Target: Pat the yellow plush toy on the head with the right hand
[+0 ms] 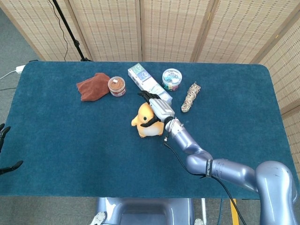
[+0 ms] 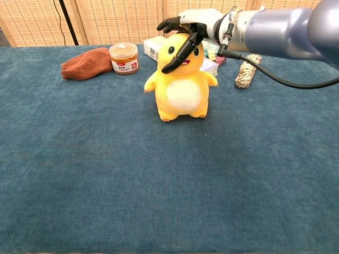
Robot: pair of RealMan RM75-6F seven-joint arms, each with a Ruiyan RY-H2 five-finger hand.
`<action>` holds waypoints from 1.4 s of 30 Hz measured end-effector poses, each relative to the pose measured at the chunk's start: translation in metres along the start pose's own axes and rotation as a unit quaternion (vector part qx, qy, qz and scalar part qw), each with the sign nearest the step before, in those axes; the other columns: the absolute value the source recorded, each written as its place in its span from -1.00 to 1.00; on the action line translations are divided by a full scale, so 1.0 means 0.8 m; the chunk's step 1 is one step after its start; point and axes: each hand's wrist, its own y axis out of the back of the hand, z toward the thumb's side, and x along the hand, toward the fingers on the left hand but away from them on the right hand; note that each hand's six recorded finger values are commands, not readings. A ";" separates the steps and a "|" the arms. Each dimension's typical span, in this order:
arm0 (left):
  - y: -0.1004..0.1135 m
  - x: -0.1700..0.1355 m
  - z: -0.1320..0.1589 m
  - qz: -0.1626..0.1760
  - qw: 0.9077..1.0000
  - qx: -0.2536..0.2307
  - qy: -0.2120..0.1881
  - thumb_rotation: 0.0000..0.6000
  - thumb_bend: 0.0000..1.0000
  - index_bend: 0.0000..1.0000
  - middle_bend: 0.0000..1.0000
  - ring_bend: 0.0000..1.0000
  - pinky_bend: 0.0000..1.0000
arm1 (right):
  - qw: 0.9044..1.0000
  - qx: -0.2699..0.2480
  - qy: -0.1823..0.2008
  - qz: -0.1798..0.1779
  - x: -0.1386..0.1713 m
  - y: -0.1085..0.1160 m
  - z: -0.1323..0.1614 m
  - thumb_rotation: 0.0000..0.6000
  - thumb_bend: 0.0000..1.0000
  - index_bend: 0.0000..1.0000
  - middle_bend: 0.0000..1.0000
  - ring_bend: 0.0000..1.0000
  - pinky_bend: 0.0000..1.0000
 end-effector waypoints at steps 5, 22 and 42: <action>0.001 -0.001 0.000 0.001 1.000 -0.002 0.000 1.00 -1.00 -1.00 -1.00 -1.00 -1.00 | 1.000 0.026 -0.006 0.010 -0.002 -0.014 -0.004 1.00 -1.00 -1.00 -1.00 -1.00 -1.00; 0.005 -0.003 -0.003 0.003 1.000 -0.010 -0.002 1.00 -1.00 -1.00 -1.00 -1.00 -1.00 | 0.998 0.048 -0.024 -0.013 -0.004 -0.031 -0.004 1.00 -1.00 -1.00 -1.00 -1.00 -1.00; 0.002 -0.005 0.001 -0.003 1.000 -0.009 -0.008 1.00 -1.00 -1.00 -1.00 -1.00 -1.00 | 0.990 -0.015 0.041 -0.135 0.092 0.108 0.017 1.00 -1.00 -1.00 -1.00 -1.00 -1.00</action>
